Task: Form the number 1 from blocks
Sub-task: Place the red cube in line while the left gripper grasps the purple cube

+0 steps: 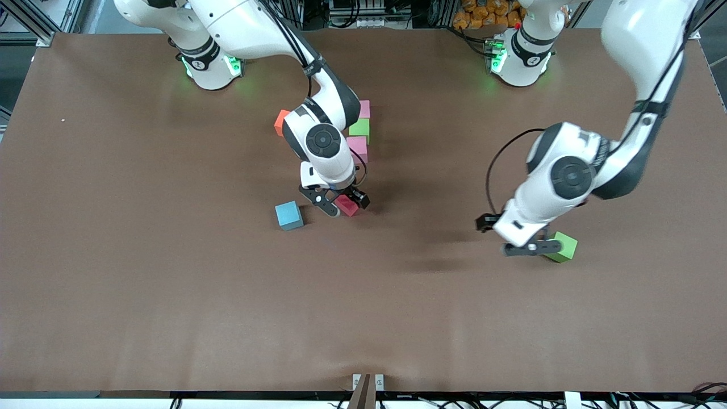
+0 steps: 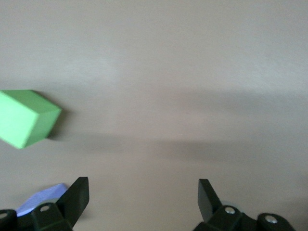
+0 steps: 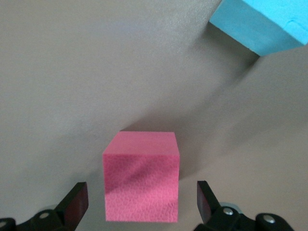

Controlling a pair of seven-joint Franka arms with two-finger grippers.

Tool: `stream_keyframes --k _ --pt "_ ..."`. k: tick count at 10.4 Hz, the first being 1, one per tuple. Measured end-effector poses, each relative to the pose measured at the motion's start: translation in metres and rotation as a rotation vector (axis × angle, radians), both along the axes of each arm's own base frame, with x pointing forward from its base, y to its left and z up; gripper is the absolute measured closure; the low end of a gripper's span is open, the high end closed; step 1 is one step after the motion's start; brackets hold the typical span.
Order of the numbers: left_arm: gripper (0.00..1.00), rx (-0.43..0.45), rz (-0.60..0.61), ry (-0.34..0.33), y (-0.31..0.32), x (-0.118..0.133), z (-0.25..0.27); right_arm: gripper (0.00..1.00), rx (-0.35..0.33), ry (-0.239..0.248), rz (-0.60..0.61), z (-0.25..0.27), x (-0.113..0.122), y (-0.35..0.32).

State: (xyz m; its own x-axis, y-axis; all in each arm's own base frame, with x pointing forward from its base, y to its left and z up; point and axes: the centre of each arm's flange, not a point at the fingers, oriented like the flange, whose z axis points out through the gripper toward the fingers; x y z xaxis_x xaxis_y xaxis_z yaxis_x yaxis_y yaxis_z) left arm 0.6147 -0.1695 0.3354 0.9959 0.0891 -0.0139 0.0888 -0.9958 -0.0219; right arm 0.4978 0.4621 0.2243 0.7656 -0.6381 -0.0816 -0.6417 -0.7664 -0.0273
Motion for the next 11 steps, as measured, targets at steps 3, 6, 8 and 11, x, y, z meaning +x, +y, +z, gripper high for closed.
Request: stream_keyframes --k 3,6,8,11 --pt "0.0 0.047 0.073 0.07 0.051 -0.007 -0.005 0.01 -0.008 0.003 0.002 -0.011 0.0 0.0" --pt "0.0 0.056 0.14 0.111 0.095 -0.008 -0.015 0.39 0.009 -0.032 0.013 -0.017 -0.001 0.007" --pt "0.0 0.064 0.174 0.15 0.114 -0.016 -0.03 0.4 0.008 -0.052 0.094 -0.017 -0.007 0.014" --pt "0.0 0.066 0.228 0.228 0.151 -0.036 -0.063 0.4 0.007 -0.061 0.319 -0.017 -0.039 0.045"
